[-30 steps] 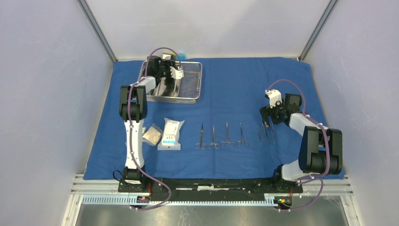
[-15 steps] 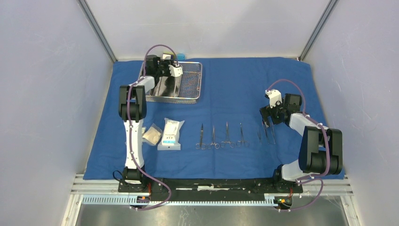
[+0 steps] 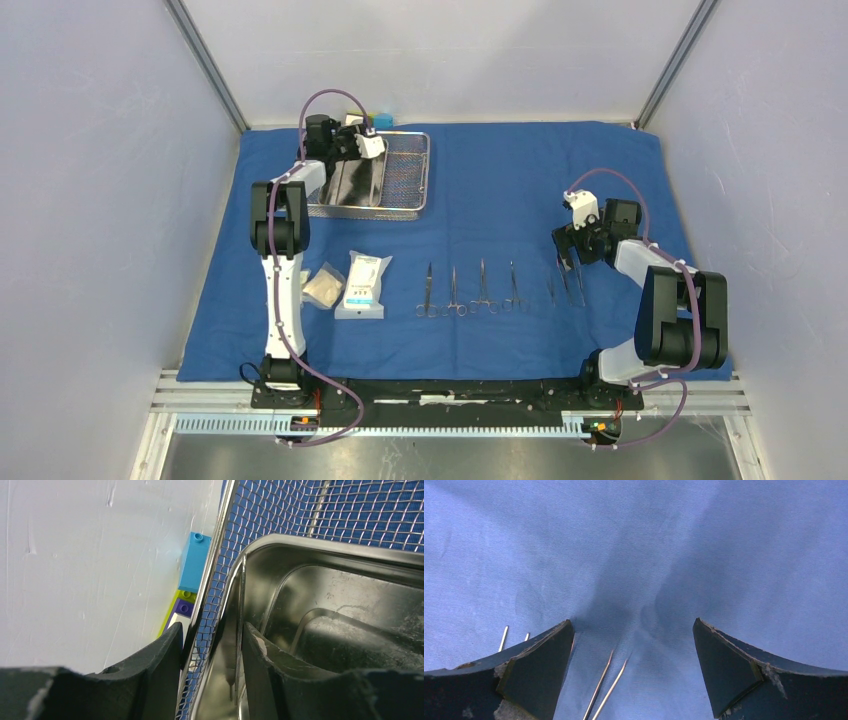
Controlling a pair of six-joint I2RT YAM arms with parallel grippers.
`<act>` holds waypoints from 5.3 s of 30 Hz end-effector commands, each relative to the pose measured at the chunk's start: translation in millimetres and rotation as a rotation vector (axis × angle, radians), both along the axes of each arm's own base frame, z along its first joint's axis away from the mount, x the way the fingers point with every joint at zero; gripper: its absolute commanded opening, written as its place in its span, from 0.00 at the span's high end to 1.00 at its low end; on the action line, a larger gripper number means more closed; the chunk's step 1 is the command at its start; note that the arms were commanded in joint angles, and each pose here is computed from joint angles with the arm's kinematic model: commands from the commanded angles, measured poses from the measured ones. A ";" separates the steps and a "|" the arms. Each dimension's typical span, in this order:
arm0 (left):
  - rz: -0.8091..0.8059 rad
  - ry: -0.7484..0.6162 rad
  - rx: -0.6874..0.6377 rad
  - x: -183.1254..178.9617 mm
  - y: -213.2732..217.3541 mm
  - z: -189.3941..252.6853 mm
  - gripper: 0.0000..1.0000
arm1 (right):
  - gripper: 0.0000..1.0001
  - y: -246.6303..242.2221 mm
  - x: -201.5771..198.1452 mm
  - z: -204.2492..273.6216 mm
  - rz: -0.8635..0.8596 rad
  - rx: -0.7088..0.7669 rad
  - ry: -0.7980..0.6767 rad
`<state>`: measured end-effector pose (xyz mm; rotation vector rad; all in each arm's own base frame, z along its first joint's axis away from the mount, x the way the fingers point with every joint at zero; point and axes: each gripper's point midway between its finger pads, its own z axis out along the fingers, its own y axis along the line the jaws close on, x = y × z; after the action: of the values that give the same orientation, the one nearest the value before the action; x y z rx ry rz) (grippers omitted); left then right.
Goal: Open and lay out the surgical kit
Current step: Pick up the medical item from the container.
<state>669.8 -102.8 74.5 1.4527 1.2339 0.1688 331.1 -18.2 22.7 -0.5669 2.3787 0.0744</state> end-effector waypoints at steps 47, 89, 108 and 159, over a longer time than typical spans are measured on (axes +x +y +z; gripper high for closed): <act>-0.057 0.221 -0.187 -25.3 -16.5 22.1 0.98 | 0.02 -1.4 12.7 10.0 0.004 0.010 -0.031; -0.124 0.366 -0.303 -39.5 -21.0 13.4 0.98 | 0.02 -2.5 11.8 10.1 0.001 0.007 -0.029; -0.204 0.317 -0.196 -48.6 -20.8 4.5 0.98 | 0.02 -1.5 11.5 9.3 0.003 0.012 -0.025; -0.268 0.072 0.249 -70.1 -15.3 -37.4 0.98 | 0.02 0.6 11.2 6.9 0.013 0.022 -0.014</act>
<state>628.2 -111.2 80.8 1.7702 1.0295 0.1702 331.5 -16.6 21.3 -0.5675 2.3831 0.0992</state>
